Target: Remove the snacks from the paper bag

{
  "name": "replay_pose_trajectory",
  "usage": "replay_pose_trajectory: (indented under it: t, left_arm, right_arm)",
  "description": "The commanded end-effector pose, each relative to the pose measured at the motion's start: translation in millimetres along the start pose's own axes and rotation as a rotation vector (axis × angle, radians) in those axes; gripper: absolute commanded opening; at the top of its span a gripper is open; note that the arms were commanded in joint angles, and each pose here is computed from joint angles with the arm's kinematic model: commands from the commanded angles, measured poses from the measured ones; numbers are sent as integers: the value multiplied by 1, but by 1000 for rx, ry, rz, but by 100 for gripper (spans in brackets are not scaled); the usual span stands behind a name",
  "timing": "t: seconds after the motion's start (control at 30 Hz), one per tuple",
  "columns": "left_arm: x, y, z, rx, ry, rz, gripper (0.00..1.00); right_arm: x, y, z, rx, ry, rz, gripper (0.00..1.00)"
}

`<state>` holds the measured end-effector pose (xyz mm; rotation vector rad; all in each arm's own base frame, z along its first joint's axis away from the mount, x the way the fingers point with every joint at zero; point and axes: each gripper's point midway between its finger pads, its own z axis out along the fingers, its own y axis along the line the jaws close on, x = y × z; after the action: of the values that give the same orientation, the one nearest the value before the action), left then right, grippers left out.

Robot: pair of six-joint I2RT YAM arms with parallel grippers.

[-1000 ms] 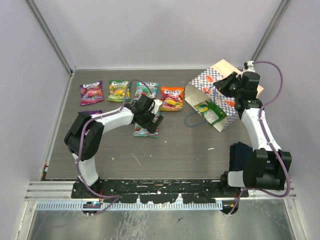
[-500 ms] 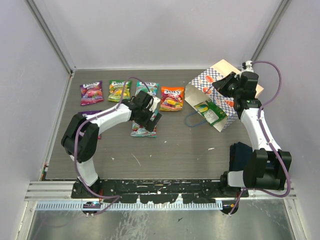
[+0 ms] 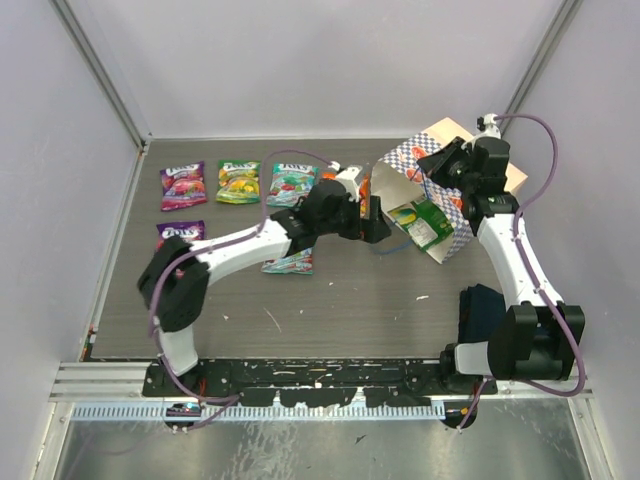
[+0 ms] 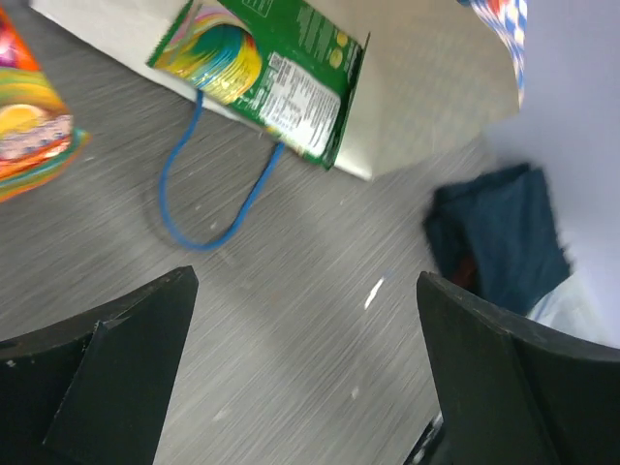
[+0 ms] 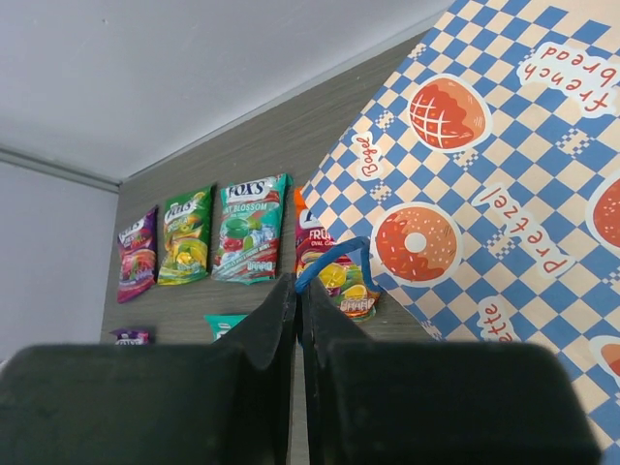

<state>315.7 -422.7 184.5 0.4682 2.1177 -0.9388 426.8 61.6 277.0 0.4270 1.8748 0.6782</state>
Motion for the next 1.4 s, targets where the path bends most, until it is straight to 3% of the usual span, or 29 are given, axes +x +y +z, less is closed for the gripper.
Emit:
replay_pose_trajectory:
  t: [0.0,0.2,0.3,0.47,0.7,0.83,1.0,1.13,1.23,1.37]
  left_arm:
    - [-40,-36,48,229,-157,-466,98]
    - [-73,-62,77,536,-293,-808,98]
    - [-71,-59,98,570,-282,-954,98]
    - [-44,-42,129,402,-284,-1005,98]
    - [-26,-23,134,276,-289,-966,98]
    - [-15,-16,124,112,-284,-761,97]
    - [-3,-23,98,-23,-300,-247,91]
    - [13,-39,92,74,-230,149,90]
    - [38,-47,93,171,-103,468,96]
    - [66,-46,97,260,43,770,98]
  right_arm:
    - [-34,26,-21,-33,-106,-52,1]
    - [-33,21,-22,-15,-106,-65,1]
    - [-29,18,-21,-8,-98,-67,1]
    - [-31,10,-20,25,-103,-91,1]
    - [-32,2,-23,52,-113,-101,1]
    - [-34,1,-25,54,-117,-101,1]
    - [-35,0,-27,56,-120,-102,1]
    - [-36,1,-29,52,-122,-106,1]
    - [-38,2,-30,49,-124,-109,1]
    - [-39,5,-32,39,-127,-107,1]
